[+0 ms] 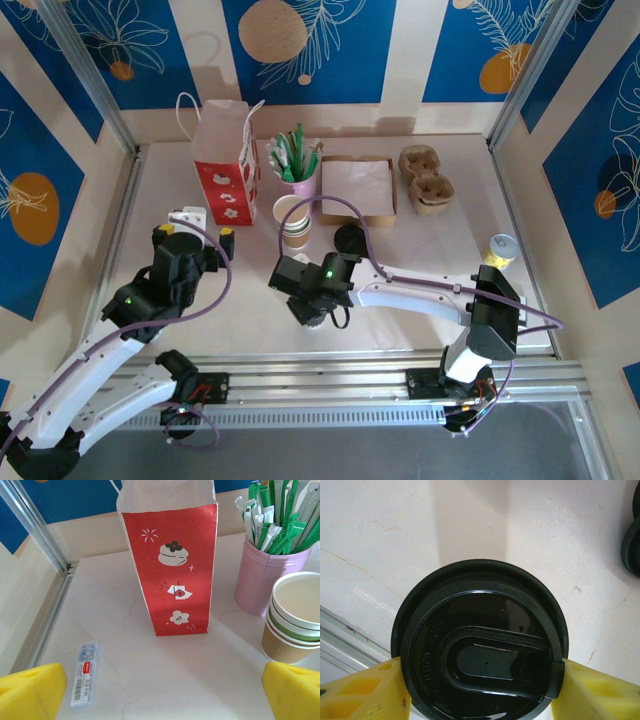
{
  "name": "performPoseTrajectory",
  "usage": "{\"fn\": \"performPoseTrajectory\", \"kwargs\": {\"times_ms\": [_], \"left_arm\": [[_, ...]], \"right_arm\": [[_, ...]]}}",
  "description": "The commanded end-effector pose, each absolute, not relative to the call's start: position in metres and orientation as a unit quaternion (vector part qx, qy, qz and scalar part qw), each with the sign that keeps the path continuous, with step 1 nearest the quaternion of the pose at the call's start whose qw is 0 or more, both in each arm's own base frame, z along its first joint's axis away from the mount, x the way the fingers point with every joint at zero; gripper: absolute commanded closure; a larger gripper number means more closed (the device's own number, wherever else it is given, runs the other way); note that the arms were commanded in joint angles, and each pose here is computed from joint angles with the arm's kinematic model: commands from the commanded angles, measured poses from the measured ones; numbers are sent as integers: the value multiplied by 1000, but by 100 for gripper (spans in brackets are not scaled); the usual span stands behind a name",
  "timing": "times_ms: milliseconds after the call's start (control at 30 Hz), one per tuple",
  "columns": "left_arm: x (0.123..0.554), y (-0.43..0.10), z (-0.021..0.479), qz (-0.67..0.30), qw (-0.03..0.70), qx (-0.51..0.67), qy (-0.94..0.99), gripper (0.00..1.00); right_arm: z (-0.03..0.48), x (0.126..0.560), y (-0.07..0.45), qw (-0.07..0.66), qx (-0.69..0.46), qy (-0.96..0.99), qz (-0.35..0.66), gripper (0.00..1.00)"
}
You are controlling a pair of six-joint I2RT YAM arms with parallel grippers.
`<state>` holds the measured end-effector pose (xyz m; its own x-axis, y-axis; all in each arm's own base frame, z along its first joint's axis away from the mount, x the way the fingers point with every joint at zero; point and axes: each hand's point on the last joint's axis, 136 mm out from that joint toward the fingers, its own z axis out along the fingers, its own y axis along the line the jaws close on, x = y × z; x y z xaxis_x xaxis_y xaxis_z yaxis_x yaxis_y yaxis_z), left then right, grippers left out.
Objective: Pack the takeout coffee
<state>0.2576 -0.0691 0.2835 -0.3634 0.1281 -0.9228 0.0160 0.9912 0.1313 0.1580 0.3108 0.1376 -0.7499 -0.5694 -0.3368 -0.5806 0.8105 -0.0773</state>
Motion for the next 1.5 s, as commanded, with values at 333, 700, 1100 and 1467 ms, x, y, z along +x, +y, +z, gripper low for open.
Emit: {"fn": "performPoseTrajectory", "kwargs": {"times_ms": [333,700,1100,1467], "left_arm": [[257,-63,288,61,572,39,817,0],[258,-63,287,63,571,40,818,0],[258,-64,286,63,569,43,819,0],[258,-65,286,60,568,44,820,0]], "right_arm": [[130,153,303,168,-278,946,9,36],[104,146,295,148,-253,956,7,36],[60,139,281,109,-222,968,-37,37],[81,147,277,120,-214,969,-35,37]]}}
